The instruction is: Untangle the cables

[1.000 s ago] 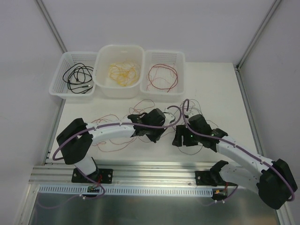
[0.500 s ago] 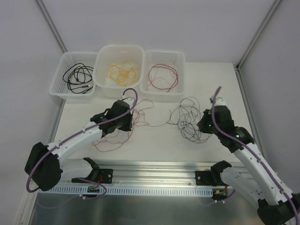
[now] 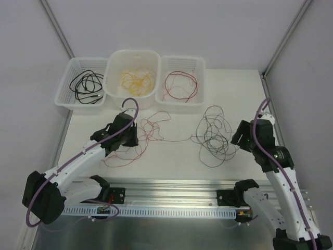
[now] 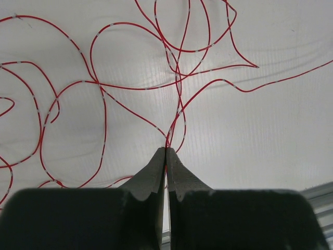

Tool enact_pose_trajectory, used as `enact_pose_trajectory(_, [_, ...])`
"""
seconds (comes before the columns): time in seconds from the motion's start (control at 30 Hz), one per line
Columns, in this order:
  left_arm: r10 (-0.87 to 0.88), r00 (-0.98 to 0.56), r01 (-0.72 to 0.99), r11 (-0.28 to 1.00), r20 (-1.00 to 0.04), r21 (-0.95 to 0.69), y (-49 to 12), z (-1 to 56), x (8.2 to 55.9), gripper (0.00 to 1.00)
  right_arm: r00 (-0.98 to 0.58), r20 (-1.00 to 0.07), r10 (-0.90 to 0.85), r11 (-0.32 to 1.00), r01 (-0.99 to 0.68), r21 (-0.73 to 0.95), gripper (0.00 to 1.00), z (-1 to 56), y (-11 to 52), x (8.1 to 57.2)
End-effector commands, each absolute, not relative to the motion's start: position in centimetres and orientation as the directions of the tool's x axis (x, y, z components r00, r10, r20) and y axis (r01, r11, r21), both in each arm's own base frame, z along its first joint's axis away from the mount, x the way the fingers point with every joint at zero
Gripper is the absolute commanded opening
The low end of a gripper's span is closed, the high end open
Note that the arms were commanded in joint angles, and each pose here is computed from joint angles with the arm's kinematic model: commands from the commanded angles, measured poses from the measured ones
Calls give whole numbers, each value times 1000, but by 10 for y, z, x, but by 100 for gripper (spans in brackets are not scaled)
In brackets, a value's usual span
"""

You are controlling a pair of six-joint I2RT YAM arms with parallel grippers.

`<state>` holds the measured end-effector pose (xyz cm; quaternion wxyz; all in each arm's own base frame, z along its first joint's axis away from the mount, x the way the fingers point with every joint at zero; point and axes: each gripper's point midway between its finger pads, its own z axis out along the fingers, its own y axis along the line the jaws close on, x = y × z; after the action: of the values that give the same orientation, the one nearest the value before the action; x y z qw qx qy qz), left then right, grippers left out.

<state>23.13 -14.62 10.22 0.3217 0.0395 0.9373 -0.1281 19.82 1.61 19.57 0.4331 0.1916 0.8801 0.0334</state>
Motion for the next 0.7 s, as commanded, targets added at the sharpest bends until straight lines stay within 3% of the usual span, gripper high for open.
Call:
enact_pose_trajectory(0.0, [-28, -797, 158, 954, -603, -254, -151, 108, 229, 0, -717, -664, 215, 973, 102, 205, 69, 177, 53, 196])
enact_pose_trajectory(0.17, [-23, -801, 178, 945, -598, -275, -156, 111, 227, 0, -669, -741, -54, 938, -288, 191, 71, 207, 112, 198])
enact_pose_trajectory(0.3, [-19, -805, 179, 945, -593, -272, -155, 108, 225, 0, -701, -679, -218, 881, -440, 172, 71, 194, 148, 200])
enact_pose_trajectory(0.5, [-18, -810, 180, 944, -587, -277, -156, 107, 223, 0, -717, -544, -435, 823, -562, 83, 73, 142, 187, 216])
enact_pose_trajectory(0.67, [-16, -810, 182, 944, -587, -277, -155, 107, 222, 0, -736, -465, -492, 833, -553, -6, 73, 98, 197, 242])
